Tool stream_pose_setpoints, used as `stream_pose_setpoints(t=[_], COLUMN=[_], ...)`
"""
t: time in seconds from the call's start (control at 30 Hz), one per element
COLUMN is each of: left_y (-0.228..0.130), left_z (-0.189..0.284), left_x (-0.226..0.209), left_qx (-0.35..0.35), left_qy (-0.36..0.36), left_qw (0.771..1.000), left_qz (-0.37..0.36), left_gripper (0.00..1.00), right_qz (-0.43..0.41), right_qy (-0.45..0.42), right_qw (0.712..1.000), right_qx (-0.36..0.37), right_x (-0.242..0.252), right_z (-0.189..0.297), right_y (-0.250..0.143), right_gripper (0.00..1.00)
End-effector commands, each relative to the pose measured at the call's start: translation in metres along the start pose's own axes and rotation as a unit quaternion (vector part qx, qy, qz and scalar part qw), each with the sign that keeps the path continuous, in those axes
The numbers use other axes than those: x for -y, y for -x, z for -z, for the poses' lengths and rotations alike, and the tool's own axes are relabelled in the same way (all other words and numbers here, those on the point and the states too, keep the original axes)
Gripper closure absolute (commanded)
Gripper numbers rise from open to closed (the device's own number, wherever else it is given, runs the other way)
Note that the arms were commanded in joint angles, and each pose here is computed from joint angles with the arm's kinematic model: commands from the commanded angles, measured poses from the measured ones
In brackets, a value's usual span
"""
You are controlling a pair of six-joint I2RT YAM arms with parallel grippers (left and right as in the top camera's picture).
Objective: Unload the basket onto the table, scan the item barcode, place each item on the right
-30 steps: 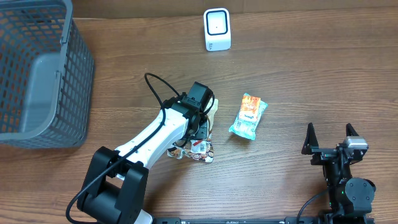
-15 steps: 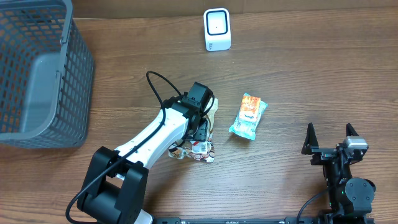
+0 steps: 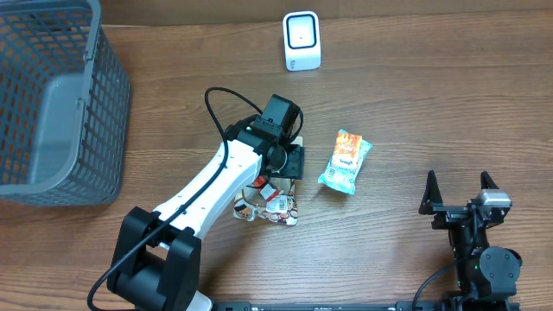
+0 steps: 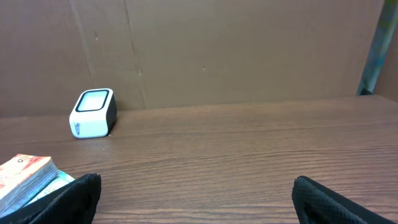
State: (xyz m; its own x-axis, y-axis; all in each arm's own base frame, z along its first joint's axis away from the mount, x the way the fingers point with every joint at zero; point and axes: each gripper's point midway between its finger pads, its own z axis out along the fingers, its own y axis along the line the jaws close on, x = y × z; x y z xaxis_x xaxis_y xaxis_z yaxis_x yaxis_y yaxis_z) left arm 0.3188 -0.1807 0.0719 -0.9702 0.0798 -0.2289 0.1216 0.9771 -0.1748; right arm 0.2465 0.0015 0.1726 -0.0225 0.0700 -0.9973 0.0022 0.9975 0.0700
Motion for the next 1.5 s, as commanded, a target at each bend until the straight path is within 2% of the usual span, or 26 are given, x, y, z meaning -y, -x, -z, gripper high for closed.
stream_pose_setpoints(t=[0.0,0.23,0.5,0.63,0.93,1.47], left_y=[0.002,-0.003,-0.022,-0.026,-0.033,-0.024], left_z=[0.001,-0.019,-0.049,-0.049,-0.041,-0.039], left_x=[0.014,0.011,0.002,-0.003,-0.048,-0.071], left_qx=[-0.002,-0.026,-0.078,-0.086,-0.092,-0.081], left_qy=[-0.024,-0.013,0.013,0.023,0.121,0.129], left_qw=[1.0,0.997,0.994,0.995,0.987,0.978], left_qz=[0.014,0.076,0.081,0.051,0.061,0.142], left_gripper=[0.94,0.96,0.96,0.96,0.96,0.96], right_qz=[-0.002,-0.002,-0.002,-0.002,-0.002,-0.002], right_qy=[-0.006,-0.006,-0.006,-0.006,-0.006,-0.006], right_qw=[1.0,1.0,1.0,1.0,1.0,1.0], right_qx=[0.003,0.003,0.003,0.003,0.003,0.003], right_x=[0.002,0.002,0.002,0.002,0.002,0.002], right_z=[0.0,0.0,0.0,0.0,0.0,0.0], right_y=[-0.002,-0.002,-0.002,-0.002,-0.002,-0.001], right_gripper=[0.0,0.0,0.0,0.0,0.0,0.0])
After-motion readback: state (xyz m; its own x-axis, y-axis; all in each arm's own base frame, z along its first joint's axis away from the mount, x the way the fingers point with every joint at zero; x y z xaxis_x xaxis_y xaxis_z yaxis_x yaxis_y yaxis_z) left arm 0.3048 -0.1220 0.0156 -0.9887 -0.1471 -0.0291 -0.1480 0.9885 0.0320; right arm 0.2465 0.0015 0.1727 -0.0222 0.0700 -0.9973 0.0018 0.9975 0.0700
